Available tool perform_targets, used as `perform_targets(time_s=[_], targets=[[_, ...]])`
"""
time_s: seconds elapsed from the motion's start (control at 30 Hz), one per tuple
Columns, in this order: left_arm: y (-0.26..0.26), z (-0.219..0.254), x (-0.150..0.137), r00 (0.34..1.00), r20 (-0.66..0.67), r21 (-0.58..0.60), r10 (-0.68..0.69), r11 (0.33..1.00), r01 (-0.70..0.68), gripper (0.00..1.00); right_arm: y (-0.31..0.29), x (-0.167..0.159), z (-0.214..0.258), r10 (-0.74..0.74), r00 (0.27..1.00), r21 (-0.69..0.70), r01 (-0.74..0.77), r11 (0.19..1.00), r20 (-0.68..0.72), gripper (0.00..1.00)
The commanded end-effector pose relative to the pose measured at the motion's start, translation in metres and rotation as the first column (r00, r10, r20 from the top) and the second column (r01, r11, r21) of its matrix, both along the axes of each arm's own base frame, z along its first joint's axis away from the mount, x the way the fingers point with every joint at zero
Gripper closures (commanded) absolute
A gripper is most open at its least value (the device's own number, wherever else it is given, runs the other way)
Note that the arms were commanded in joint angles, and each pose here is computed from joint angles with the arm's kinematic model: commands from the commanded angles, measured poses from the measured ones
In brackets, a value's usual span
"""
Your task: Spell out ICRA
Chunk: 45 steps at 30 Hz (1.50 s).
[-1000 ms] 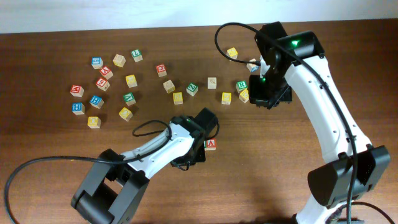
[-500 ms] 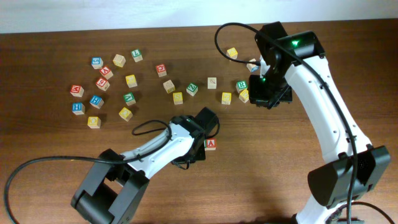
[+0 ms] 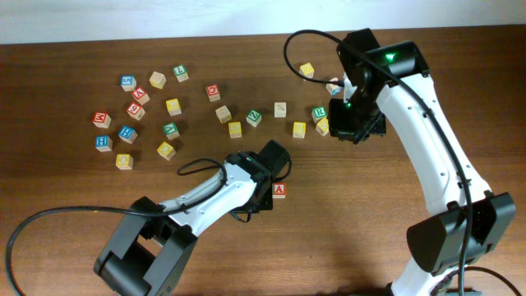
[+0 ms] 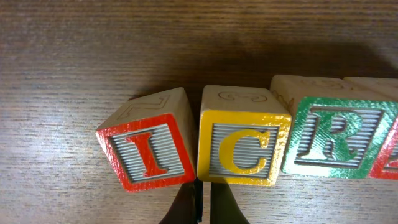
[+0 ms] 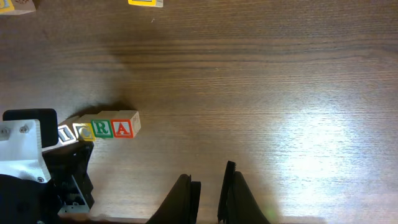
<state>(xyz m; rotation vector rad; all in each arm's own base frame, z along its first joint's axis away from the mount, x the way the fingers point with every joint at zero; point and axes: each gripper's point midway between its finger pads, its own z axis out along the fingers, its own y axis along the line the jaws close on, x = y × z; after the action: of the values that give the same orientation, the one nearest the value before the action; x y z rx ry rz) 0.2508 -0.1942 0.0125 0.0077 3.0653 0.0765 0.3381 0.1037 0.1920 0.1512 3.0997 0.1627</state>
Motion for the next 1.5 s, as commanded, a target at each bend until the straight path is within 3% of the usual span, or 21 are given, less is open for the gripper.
perform_targets(time_s=[0.0,0.27,0.43,0.7,0.83,0.93,1.47], targets=[[0.003,-0.002,0.0,0.999,0.004,0.018,-0.042,0.999,0.042,1.0,-0.004,0.003,0.008,0.003,0.999,-0.009,-0.003,1.0,0.033,0.91],[0.002,0.021,-0.006,0.998,-0.034,0.002,-0.047,0.999,0.047,1.0,-0.003,0.005,0.001,0.004,1.0,-0.012,-0.004,1.0,0.018,0.91],[0.035,0.051,-0.002,0.998,-0.053,-0.006,0.046,0.999,-0.047,1.0,-0.006,-0.005,-0.025,0.003,0.998,-0.031,-0.005,0.999,-0.059,0.91],[0.074,0.03,0.013,0.985,-0.059,-0.016,0.16,0.987,-0.162,1.0,0.005,-0.031,-0.078,0.003,0.982,0.037,0.004,0.999,-0.188,0.92],[0.062,0.015,0.01,0.985,-0.094,-0.117,0.142,0.981,-0.153,1.0,0.02,-0.04,-0.112,0.012,0.977,0.131,0.017,0.991,-0.214,0.92],[0.059,0.001,0.009,0.984,-0.105,-0.128,0.141,0.98,-0.154,1.0,0.036,-0.044,-0.132,0.028,0.978,0.206,0.016,0.978,-0.208,0.92],[0.039,-0.018,0.02,0.988,-0.113,-0.213,0.108,0.968,-0.13,1.0,0.086,-0.046,-0.179,0.051,0.989,0.211,-0.021,0.977,-0.136,0.91]])
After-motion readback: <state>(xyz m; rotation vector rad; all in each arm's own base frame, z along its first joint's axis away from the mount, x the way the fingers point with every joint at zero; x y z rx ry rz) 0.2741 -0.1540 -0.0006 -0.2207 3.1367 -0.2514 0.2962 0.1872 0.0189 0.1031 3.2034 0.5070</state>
